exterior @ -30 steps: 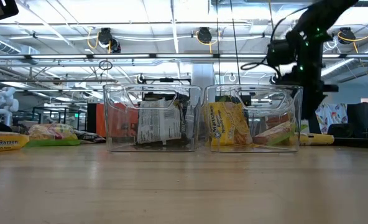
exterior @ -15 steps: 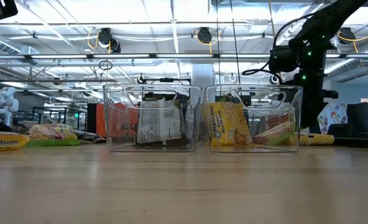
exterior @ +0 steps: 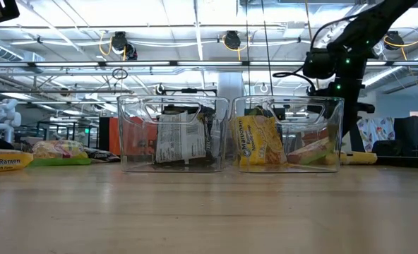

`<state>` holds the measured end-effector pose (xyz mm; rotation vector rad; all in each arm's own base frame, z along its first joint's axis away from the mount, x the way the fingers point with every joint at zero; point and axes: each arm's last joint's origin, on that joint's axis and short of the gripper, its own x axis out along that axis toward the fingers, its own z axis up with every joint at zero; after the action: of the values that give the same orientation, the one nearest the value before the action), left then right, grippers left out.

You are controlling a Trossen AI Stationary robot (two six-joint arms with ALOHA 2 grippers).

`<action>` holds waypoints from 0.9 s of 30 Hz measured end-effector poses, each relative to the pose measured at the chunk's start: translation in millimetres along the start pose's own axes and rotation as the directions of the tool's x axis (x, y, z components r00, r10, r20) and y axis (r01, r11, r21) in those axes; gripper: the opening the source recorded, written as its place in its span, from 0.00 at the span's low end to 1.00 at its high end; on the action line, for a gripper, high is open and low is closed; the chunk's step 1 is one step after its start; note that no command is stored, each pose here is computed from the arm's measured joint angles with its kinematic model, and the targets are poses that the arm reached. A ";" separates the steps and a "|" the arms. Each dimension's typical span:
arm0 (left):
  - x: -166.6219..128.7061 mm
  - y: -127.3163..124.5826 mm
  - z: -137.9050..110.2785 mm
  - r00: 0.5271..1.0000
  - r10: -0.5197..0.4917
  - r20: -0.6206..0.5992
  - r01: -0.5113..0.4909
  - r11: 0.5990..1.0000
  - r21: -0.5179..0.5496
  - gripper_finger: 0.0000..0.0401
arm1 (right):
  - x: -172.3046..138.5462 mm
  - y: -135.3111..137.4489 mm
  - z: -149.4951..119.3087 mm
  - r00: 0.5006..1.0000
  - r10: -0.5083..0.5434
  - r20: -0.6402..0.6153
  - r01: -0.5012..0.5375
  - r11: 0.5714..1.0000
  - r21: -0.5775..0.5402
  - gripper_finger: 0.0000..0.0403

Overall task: Sort Maruchan noodles
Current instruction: Put the green noodle pack into the top transparent bin

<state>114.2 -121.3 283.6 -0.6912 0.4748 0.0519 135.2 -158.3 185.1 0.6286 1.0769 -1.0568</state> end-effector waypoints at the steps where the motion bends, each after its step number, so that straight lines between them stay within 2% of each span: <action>1: 0.0 0.0 0.0 1.000 0.000 0.000 0.000 1.000 0.000 0.02 | 0.2 -1.2 -0.1 1.000 -0.004 -0.004 0.004 1.000 0.005 0.23; 6: 0.0 0.0 0.0 1.000 0.000 0.000 0.000 1.000 -0.004 0.02 | 0.7 -4.2 -0.9 1.000 -0.009 -0.021 0.010 0.999 0.041 0.23; 13: 0.0 0.0 -0.1 1.000 0.000 0.000 0.000 1.000 -0.005 0.02 | 2.5 -4.0 -3.5 0.998 0.039 -0.043 -0.039 0.999 0.012 0.23; 20: 0.0 0.0 -0.1 1.000 0.000 0.000 0.000 1.000 -0.008 0.02 | 19.2 -11.9 -24.1 0.993 0.022 -0.117 -0.018 0.999 0.036 0.23; 27: 0.0 0.0 0.0 1.000 0.000 -0.001 0.000 1.000 -0.010 0.02 | 37.5 -8.3 -37.5 0.981 0.179 -0.071 -0.178 0.984 0.020 0.23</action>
<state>114.2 -121.3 283.6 -0.7015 0.4753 0.0542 116.4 -144.3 136.9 0.7655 1.0560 -0.8919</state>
